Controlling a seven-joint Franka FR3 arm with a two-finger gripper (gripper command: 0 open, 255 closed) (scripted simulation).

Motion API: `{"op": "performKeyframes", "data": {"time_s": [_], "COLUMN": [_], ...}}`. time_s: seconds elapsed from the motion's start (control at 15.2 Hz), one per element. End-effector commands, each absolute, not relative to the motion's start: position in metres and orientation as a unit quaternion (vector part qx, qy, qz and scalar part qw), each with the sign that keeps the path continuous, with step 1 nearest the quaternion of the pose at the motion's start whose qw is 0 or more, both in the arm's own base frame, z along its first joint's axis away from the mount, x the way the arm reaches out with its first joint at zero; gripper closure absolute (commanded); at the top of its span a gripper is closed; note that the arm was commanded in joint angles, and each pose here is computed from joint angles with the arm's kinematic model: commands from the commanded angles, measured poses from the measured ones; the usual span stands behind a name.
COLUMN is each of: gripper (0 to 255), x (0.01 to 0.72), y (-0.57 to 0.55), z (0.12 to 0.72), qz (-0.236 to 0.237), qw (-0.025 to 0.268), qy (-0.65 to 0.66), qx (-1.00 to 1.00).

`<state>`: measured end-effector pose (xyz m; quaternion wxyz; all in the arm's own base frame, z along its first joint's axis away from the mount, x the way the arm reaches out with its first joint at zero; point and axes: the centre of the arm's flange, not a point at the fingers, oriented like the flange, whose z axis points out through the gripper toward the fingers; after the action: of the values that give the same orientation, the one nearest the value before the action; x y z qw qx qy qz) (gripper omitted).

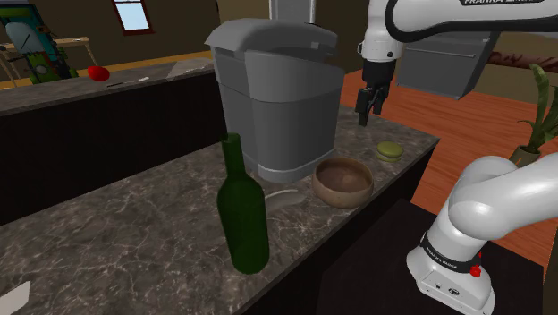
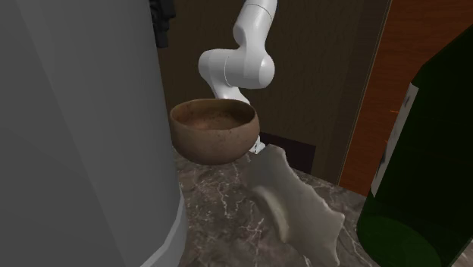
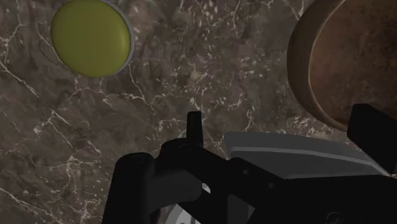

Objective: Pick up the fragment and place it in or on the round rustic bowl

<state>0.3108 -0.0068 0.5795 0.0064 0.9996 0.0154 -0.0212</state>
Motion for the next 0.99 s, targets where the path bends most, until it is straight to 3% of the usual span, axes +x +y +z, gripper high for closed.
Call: {"op": "performKeyframes", "data": {"time_s": [0.0, 0.92], "gripper": [0, 0], "x": [0.311, 0.36], "y": [-0.007, 0.163], "z": [0.579, 0.526], "qz": [-0.021, 0.049], "qw": [0.006, 0.059], "qy": [0.015, 0.274], "qx": [1.0, 0.959]}}
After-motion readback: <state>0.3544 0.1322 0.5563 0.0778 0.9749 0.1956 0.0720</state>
